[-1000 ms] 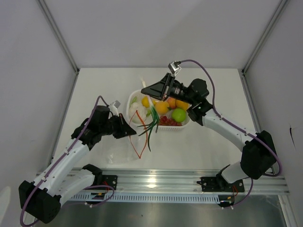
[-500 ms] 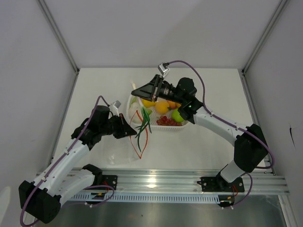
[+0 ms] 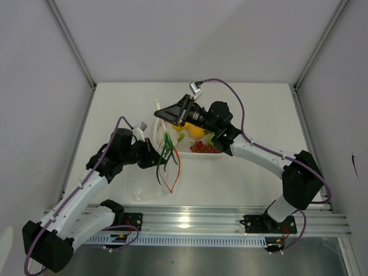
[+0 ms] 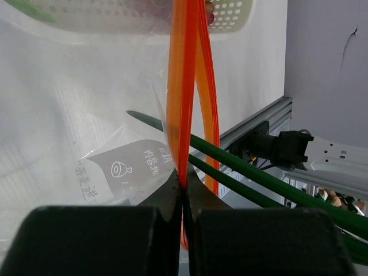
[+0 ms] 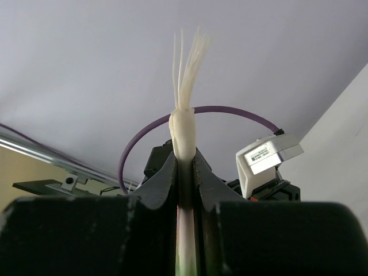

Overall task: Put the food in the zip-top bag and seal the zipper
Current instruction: Place the fake vegetable in the zipper food storage bag.

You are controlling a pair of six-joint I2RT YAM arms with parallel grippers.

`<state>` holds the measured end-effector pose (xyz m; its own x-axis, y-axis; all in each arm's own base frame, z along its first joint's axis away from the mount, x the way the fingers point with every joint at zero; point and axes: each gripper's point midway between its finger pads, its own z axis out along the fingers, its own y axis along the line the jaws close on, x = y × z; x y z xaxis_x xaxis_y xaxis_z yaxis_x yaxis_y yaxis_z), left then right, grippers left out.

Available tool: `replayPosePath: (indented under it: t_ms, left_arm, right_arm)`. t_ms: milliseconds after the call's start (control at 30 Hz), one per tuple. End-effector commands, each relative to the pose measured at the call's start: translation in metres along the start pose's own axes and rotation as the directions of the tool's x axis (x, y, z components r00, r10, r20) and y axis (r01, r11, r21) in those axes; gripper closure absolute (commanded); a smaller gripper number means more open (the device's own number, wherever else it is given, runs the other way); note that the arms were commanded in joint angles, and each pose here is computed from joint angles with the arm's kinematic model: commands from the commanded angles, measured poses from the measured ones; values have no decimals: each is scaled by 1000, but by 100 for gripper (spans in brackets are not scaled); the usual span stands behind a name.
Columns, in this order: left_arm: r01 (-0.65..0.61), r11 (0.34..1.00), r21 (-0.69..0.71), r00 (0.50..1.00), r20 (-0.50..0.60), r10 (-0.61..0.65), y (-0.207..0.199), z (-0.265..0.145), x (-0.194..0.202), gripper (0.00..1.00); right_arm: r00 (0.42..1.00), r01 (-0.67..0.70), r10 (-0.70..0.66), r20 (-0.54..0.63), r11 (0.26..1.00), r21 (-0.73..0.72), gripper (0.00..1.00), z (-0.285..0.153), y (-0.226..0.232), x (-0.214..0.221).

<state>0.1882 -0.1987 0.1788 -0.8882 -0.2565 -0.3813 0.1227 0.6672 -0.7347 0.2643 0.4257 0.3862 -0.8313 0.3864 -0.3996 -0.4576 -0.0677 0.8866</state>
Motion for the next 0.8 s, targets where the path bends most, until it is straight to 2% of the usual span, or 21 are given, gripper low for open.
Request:
replayPosePath:
  t_ms: [0, 267, 467, 767]
  left_arm:
    - [-34, 998, 57, 999, 17, 33, -15, -7, -2, 99]
    - [-33, 996, 81, 999, 14, 32, -21, -11, -1, 99]
    - [-32, 995, 92, 999, 10, 32, -23, -12, 0, 99]
    - [-37, 996, 80, 999, -5, 38, -18, -12, 5, 99]
  right_arm:
    - [996, 56, -51, 75, 997, -57, 100, -1, 8, -7]
    - [994, 66, -57, 92, 994, -93, 100, -9, -6, 3]
    - [993, 68, -62, 102, 996, -53, 100, -15, -25, 5]
    - [992, 65, -65, 105, 998, 0, 100, -34, -43, -23]
